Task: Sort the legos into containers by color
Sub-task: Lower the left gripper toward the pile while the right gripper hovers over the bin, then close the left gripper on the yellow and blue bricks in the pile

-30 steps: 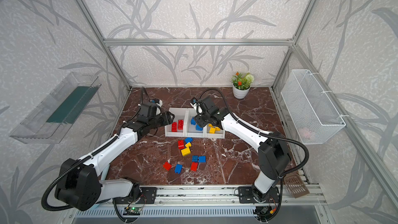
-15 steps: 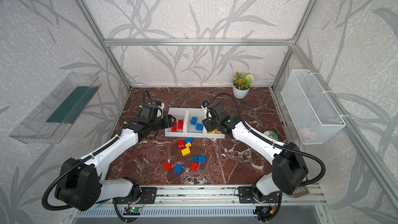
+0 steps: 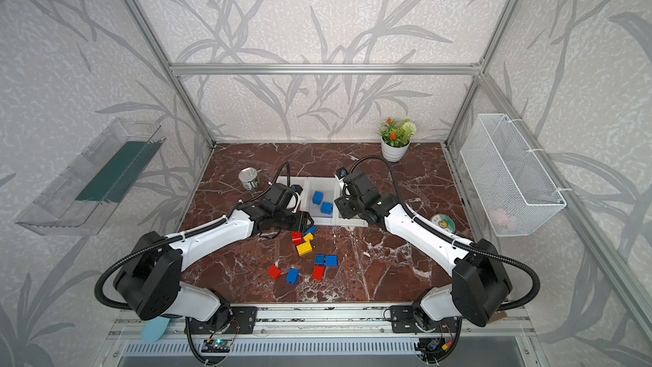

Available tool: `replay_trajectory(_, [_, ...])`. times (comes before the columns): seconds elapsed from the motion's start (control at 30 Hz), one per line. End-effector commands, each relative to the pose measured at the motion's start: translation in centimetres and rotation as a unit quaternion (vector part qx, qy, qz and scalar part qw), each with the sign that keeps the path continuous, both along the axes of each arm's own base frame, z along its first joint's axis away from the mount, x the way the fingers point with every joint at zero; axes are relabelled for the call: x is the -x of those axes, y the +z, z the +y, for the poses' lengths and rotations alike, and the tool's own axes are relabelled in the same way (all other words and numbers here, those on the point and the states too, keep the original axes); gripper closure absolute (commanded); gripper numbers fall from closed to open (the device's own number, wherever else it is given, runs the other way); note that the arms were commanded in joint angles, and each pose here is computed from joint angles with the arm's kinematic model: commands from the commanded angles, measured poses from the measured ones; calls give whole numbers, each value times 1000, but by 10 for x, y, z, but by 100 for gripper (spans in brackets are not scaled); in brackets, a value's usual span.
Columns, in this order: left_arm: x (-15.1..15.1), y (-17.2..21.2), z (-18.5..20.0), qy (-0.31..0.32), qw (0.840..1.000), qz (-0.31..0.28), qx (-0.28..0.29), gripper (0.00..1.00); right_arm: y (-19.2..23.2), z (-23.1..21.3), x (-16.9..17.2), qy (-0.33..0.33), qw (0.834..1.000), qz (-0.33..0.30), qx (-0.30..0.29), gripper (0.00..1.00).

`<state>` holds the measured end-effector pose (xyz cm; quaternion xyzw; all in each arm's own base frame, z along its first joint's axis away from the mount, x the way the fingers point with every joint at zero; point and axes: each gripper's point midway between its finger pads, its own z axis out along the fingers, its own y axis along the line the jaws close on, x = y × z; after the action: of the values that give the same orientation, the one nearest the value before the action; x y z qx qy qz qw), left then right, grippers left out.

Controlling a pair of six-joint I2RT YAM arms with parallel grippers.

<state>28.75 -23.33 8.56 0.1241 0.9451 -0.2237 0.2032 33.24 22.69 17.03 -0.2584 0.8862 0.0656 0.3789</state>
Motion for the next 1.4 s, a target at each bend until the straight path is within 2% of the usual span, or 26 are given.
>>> replay_trajectory(0.0, [7, 2, -11, -36, 999, 13, -5, 36, 9, -6, 0, -13, 1000, -13, -9, 28])
replay_trajectory(0.4, [35, -17, -28, -79, 995, 52, -27, 36, 9, -4, 0, -12, 1000, -10, -12, 28])
replay_trajectory(0.73, [45, -29, -15, -60, 994, 65, -70, 37, 3, -8, 5, -17, 1000, -5, -14, 28])
replay_trajectory(1.37, [73, -48, -6, -56, 988, 87, -119, 38, -6, -12, 17, -19, 999, 0, -37, 28])
